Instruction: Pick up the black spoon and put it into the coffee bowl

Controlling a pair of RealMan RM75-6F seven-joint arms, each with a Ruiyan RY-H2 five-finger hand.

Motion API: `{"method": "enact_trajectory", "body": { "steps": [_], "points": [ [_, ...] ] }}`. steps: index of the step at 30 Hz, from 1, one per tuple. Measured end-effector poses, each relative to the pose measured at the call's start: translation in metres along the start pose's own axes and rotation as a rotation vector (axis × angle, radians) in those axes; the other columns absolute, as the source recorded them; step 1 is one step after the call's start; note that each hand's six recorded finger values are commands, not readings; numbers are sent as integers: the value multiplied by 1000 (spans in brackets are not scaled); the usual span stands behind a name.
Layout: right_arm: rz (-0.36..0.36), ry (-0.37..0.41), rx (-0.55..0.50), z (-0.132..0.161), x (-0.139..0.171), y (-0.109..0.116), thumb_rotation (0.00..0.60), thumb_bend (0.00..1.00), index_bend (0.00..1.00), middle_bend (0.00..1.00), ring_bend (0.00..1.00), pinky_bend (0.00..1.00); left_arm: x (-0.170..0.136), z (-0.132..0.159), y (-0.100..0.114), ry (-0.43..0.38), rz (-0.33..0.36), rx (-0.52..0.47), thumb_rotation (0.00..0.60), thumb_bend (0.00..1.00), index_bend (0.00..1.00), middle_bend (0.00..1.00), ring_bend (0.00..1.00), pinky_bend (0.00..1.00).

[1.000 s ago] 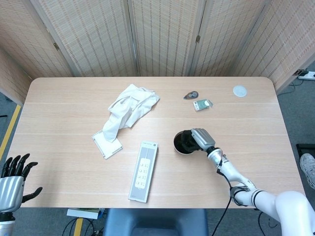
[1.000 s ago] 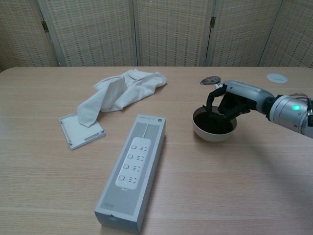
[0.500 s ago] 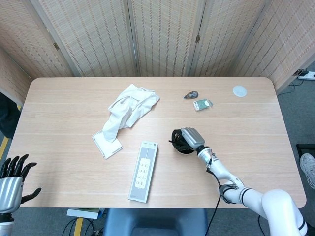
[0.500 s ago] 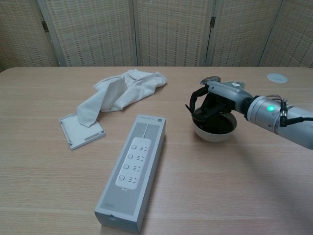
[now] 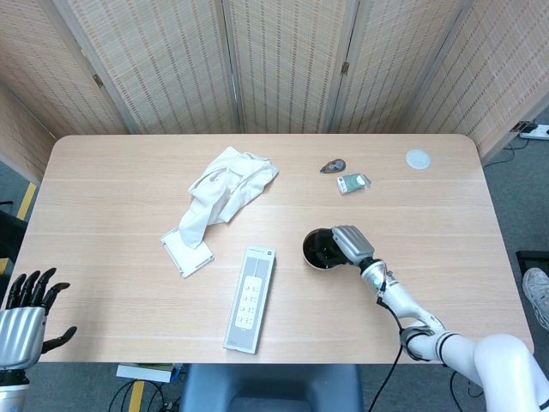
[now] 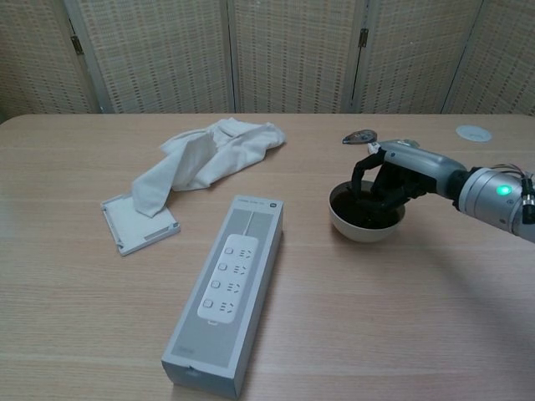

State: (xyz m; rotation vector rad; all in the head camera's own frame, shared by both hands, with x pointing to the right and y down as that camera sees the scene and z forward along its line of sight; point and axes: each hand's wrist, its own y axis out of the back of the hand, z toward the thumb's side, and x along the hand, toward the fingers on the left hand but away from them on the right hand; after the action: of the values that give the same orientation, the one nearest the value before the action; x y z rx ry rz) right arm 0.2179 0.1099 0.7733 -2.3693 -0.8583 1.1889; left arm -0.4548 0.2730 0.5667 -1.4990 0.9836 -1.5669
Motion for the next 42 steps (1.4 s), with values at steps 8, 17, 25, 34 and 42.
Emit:
{"method": "enact_trajectory", "body": {
  "steps": [8, 17, 25, 34, 42],
  "points": [
    [-20, 9, -11, -1, 6, 9, 600, 69, 414, 981, 1000, 1000, 1, 2, 0, -5, -1, 0, 600, 139, 286, 112, 78, 67],
    [-44, 7, -11, -10, 30, 31, 600, 52, 270, 975, 1000, 1000, 5, 7, 0, -22, 0, -13, 600, 139, 286, 112, 78, 67],
    [-122, 4, 130, -21, 68, 66, 600, 103, 270, 871, 996, 1000, 7, 9, 0, -32, -10, -45, 600, 138, 285, 112, 78, 67],
    [-263, -52, 364, -37, 140, 93, 600, 181, 270, 469, 556, 598, 12, 10, -2, -34, -9, -43, 600, 139, 280, 112, 78, 67],
    [-376, -155, 443, -49, 211, 104, 600, 144, 270, 275, 236, 223, 15, 18, -2, -48, 5, -31, 600, 138, 277, 112, 78, 67]
  ]
}}
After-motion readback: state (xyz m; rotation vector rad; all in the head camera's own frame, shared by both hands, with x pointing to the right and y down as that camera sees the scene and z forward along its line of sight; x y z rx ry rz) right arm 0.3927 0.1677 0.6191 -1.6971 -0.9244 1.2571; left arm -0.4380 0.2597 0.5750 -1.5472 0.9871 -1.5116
